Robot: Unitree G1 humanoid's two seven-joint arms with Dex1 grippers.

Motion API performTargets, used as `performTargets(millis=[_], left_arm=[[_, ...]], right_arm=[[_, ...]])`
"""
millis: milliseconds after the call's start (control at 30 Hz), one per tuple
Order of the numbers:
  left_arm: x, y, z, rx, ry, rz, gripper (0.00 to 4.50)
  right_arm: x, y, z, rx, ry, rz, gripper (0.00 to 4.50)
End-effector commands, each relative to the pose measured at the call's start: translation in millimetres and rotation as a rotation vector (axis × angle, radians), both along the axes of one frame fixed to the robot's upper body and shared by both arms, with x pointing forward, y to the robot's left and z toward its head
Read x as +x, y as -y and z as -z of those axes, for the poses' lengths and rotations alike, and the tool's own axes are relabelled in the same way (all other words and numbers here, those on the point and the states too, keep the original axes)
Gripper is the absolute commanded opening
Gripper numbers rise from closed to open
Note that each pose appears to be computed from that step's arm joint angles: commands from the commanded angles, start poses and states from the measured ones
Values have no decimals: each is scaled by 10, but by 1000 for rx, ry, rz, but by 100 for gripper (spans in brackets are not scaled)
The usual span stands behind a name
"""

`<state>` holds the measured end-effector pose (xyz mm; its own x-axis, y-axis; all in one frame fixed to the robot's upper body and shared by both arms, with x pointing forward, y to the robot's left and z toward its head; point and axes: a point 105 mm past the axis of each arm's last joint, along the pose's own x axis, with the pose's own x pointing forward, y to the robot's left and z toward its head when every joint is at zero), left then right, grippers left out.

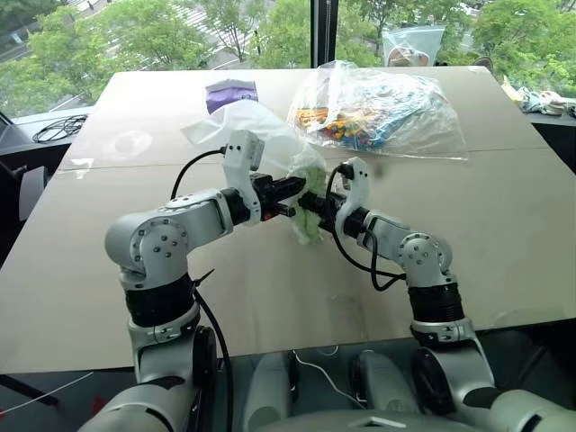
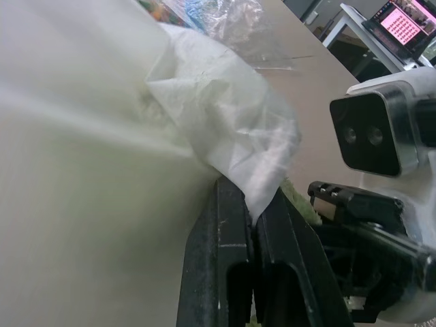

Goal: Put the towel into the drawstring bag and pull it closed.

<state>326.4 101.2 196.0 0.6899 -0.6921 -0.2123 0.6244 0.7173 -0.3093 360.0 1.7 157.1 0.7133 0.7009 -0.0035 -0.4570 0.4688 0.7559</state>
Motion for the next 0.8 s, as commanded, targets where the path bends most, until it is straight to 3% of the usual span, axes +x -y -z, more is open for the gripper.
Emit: performTargets(millis=[33, 67, 133, 167, 267, 333, 400, 500, 600, 800], left_arm=[[-102, 60, -13, 1, 14, 50, 0], [-109, 68, -12, -2, 15, 54, 0], [-159, 156, -10, 2, 20, 116, 0], [-178, 193, -11, 2, 22, 144, 0], [-222, 298, -31, -37, 19, 230, 0], [-232, 346, -15, -38, 15, 254, 0], [-235, 385, -16, -39, 28, 269, 0], [-230, 425, -19, -40, 35, 283, 0], [-223, 438, -22, -39, 47, 287, 0], [-54, 338, -6, -30, 80, 197, 0]], right_arm=[[-219, -244, -236, -56, 160, -142, 37], [-271, -283, -188, -104, 177, -174, 37], [-4, -125, -436, 272, -8, 6, 37], [83, -70, -412, 367, -95, 54, 37], [-68, -248, -359, 83, 95, -52, 37], [35, -152, -534, 376, -52, 14, 37], [86, -155, -432, 199, 18, 62, 37], [83, -169, -417, 370, -132, 37, 37], [83, -178, -365, 265, -88, 50, 37], [21, -162, -391, 202, -12, 20, 320]])
